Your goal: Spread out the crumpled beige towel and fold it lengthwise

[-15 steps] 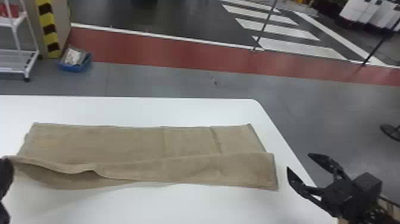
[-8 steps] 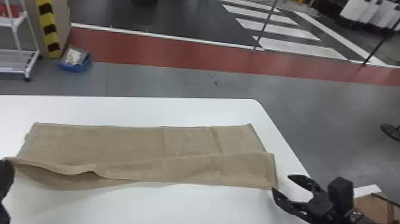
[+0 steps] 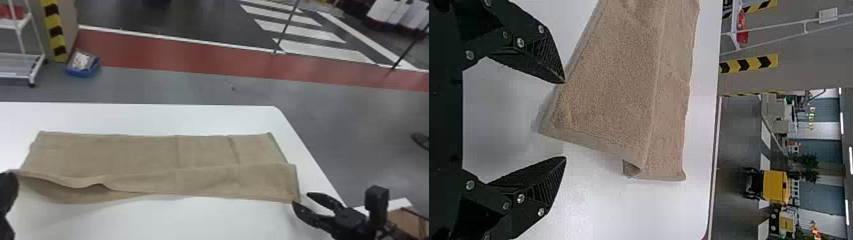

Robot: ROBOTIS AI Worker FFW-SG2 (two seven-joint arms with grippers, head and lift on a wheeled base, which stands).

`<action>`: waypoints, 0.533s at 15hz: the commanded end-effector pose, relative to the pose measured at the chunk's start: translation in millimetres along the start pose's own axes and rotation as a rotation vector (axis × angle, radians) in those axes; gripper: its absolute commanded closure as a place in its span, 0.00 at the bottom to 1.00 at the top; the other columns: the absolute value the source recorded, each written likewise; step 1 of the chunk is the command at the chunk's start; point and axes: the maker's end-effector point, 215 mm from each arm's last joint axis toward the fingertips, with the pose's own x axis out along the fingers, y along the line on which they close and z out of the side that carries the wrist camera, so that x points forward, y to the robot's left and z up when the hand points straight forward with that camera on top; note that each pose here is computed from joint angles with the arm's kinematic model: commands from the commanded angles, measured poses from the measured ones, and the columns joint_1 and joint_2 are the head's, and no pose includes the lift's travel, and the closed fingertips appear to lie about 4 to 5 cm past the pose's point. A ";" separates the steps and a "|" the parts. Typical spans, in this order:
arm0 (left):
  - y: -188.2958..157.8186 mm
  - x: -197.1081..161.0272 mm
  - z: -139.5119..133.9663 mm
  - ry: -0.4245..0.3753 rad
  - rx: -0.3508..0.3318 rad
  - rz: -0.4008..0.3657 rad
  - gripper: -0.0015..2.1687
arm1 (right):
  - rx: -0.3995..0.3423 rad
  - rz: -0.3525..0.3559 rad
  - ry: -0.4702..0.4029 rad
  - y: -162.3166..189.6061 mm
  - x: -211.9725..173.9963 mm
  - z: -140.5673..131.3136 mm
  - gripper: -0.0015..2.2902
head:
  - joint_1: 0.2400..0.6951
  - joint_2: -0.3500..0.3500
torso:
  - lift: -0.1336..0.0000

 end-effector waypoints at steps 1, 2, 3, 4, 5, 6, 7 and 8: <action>0.5 0.4 -1.3 0.002 0.002 0.001 0.64 | 0.022 -0.003 0.006 -3.7 5.1 -2.7 0.18 | 1.00 0.02 | 0.07; 0.3 0.5 -2.2 0.004 0.001 0.001 0.64 | 0.031 -0.003 0.016 -3.6 6.8 -5.4 0.18 | 1.00 0.02 | 0.07; 0.5 0.9 -1.5 0.002 0.001 0.001 0.64 | 0.036 -0.006 0.029 -4.0 9.3 -7.4 0.19 | 1.00 0.02 | 0.07; 0.6 0.9 -1.4 0.001 0.002 0.002 0.64 | 0.050 -0.005 0.037 -4.6 10.3 -8.6 0.24 | 1.00 0.02 | 0.07; 0.6 1.3 -0.8 0.001 0.001 0.002 0.64 | 0.059 -0.005 0.043 -5.0 10.0 -10.5 0.26 | 1.00 0.02 | 0.07; 0.6 1.3 -0.8 0.001 0.001 0.002 0.64 | 0.062 -0.004 0.040 -5.0 9.7 -9.6 0.35 | 1.00 0.02 | 0.07; 0.6 1.2 0.1 -0.001 0.000 0.001 0.64 | 0.075 -0.004 0.035 -6.2 8.4 -8.0 0.48 | 1.00 0.02 | 0.07; 0.9 1.2 0.1 -0.001 0.000 0.003 0.64 | 0.073 -0.006 0.031 -5.8 7.5 -4.9 0.62 | 1.00 0.02 | 0.07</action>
